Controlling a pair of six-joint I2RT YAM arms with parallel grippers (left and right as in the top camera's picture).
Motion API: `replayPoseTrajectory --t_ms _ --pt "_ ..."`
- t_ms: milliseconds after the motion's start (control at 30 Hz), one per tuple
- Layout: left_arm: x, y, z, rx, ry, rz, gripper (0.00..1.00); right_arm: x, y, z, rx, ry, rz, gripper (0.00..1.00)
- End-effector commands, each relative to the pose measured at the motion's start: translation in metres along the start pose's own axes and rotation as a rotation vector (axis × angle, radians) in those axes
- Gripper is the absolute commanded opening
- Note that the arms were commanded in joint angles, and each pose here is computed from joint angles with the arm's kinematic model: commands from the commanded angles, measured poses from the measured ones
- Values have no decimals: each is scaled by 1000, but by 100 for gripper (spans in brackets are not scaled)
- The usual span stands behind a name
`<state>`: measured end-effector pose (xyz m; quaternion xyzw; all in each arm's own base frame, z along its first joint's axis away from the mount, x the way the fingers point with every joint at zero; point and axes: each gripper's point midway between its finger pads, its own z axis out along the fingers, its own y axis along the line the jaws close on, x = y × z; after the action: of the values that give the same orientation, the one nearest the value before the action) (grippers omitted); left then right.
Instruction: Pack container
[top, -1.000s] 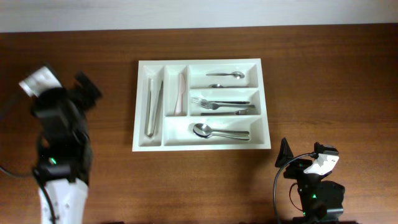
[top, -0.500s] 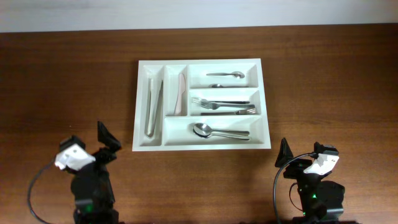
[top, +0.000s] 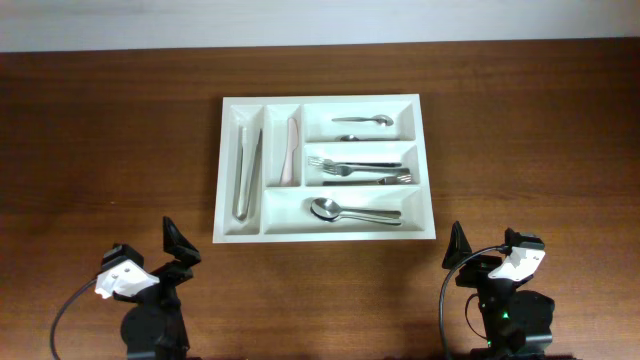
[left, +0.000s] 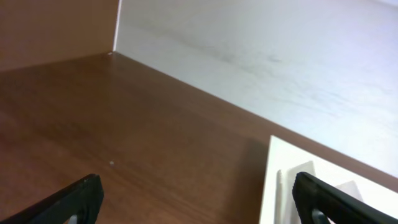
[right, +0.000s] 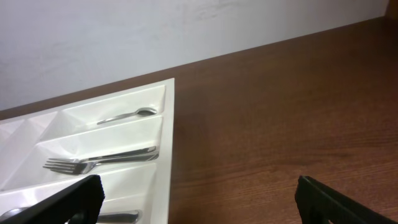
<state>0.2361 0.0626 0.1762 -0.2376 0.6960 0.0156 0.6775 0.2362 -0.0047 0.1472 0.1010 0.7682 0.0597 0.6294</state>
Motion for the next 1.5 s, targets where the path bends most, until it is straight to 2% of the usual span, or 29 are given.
replayPoseTrajectory --t_ms 0,233,433,633,1467 --pt "13 -2 -1 21 10 15 99 1 1 0 -8 -3 7 99" --pt "19 -11 -2 64 13 21 99 1 1 0 -8 -3 7 99" --pt "21 -15 -3 88 18 90 99 1 1 0 -8 -3 7 99" --pt "23 -19 -3 112 17 267 99 1 1 0 -9 -3 7 99" --pt "25 -24 -4 144 24 252 99 1 1 0 -8 -3 7 99"
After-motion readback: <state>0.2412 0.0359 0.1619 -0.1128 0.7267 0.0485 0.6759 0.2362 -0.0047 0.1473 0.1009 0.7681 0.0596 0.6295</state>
